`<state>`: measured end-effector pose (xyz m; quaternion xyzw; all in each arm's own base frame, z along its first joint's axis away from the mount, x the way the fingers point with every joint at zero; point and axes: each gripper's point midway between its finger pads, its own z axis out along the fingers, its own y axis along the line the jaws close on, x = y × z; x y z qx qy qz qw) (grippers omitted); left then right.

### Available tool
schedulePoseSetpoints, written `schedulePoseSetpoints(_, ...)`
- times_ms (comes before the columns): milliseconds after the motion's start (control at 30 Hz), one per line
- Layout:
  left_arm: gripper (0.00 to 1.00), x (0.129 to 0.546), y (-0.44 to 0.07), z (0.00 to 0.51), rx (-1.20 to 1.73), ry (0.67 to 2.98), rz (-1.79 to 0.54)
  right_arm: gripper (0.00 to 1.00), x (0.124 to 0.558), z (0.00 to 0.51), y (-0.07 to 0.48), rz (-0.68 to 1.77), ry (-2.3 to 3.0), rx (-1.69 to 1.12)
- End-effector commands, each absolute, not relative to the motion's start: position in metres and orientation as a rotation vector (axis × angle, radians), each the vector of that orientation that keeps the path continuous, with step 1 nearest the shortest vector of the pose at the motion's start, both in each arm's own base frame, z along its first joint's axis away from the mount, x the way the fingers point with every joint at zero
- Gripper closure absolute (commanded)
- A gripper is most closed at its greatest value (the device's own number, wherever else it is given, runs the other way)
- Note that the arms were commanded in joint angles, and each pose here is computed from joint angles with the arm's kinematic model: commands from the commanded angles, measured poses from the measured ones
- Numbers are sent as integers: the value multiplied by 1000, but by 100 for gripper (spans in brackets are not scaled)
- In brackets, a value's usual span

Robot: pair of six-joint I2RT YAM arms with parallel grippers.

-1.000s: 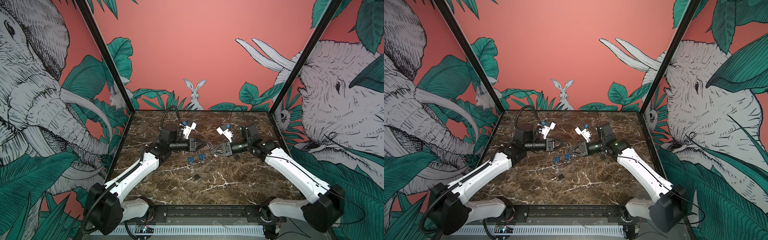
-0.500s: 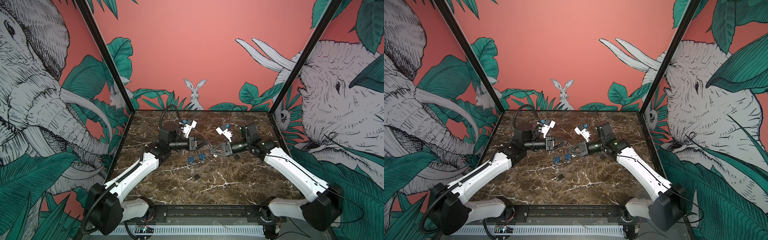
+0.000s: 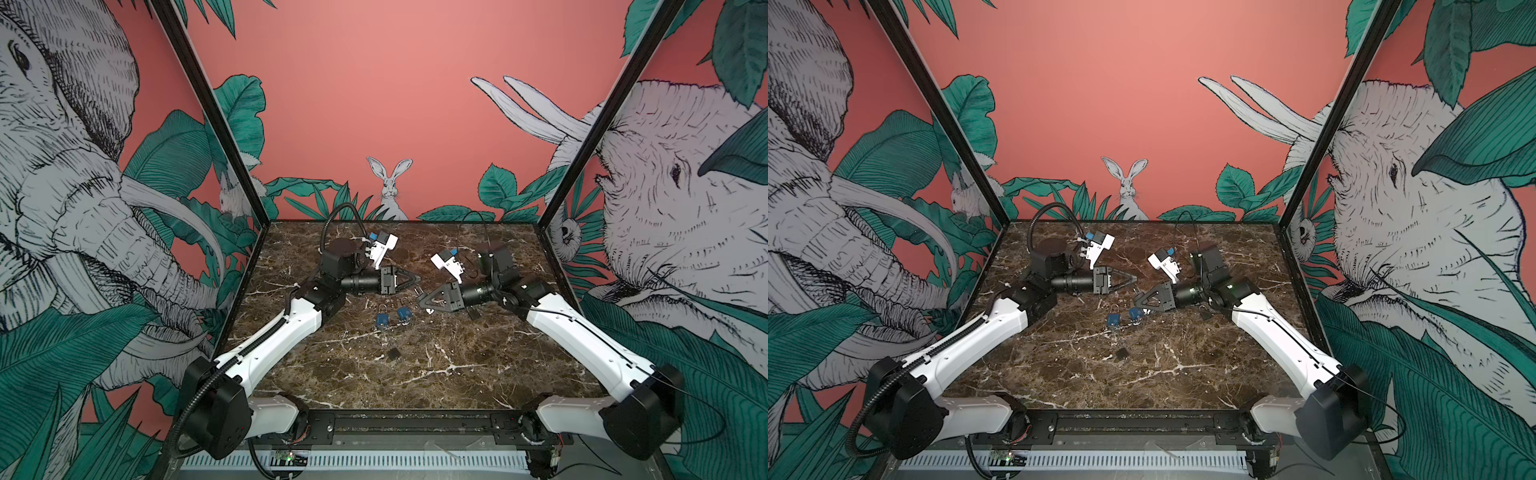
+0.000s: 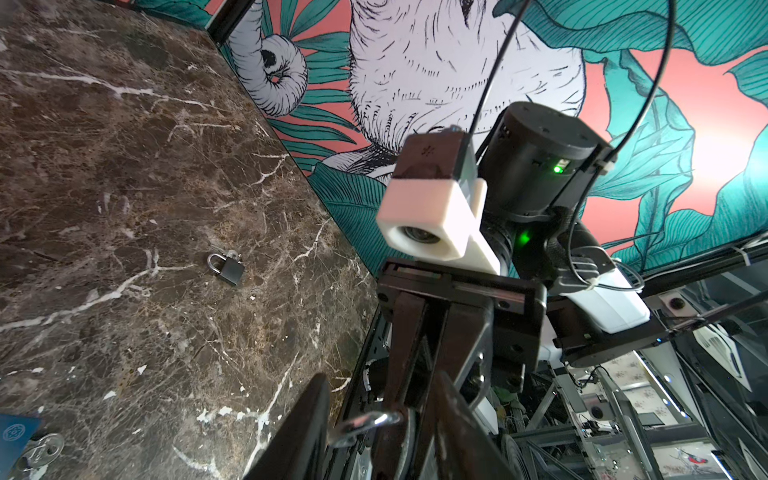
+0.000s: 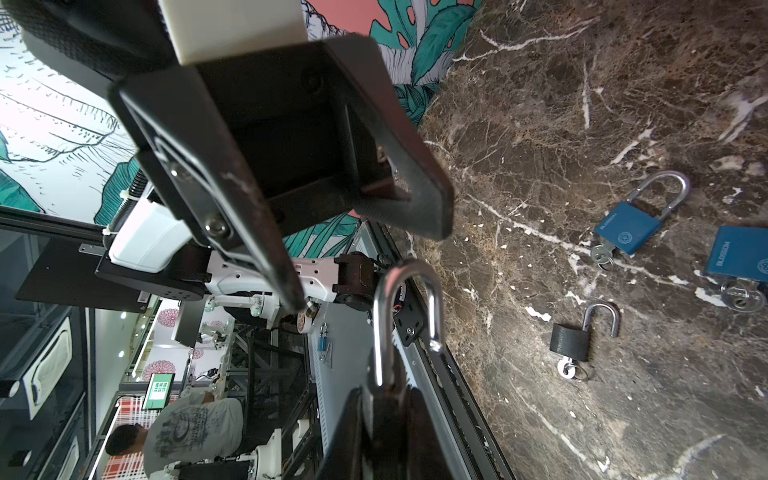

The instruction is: Lock with the key

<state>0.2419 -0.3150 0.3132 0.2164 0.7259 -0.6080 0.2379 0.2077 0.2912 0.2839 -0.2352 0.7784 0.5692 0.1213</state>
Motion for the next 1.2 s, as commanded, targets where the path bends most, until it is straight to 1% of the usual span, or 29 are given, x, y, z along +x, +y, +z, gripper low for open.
schedulePoseSetpoints(0,59,233,-316,326,650,1936,-1716,100,212,300,295,1691,2188,-726)
schedulePoseSetpoints(233,69,229,-312,323,651,1943,-1700,100,213,302,295,1689,2188,-728)
schedulePoseSetpoints(400,70,228,-309,318,646,1961,-1679,100,214,304,296,1689,2188,-726)
schedulePoseSetpoints(433,70,227,-309,317,646,1964,-1678,100,214,304,296,1690,2187,-726)
schedulePoseSetpoints(600,61,231,-308,316,625,1962,-1650,100,213,307,296,1701,2182,-730)
schedulePoseSetpoints(667,60,231,-309,318,628,1958,-1659,100,213,307,296,1700,2178,-731)
schedulePoseSetpoints(900,59,234,-312,317,628,1957,-1681,100,212,310,296,1710,2172,-730)
schedulePoseSetpoints(967,57,235,-312,315,628,1959,-1677,100,212,310,296,1712,2169,-731)
schedulePoseSetpoints(1167,56,237,-314,308,626,1980,-1683,100,213,312,297,1715,2165,-731)
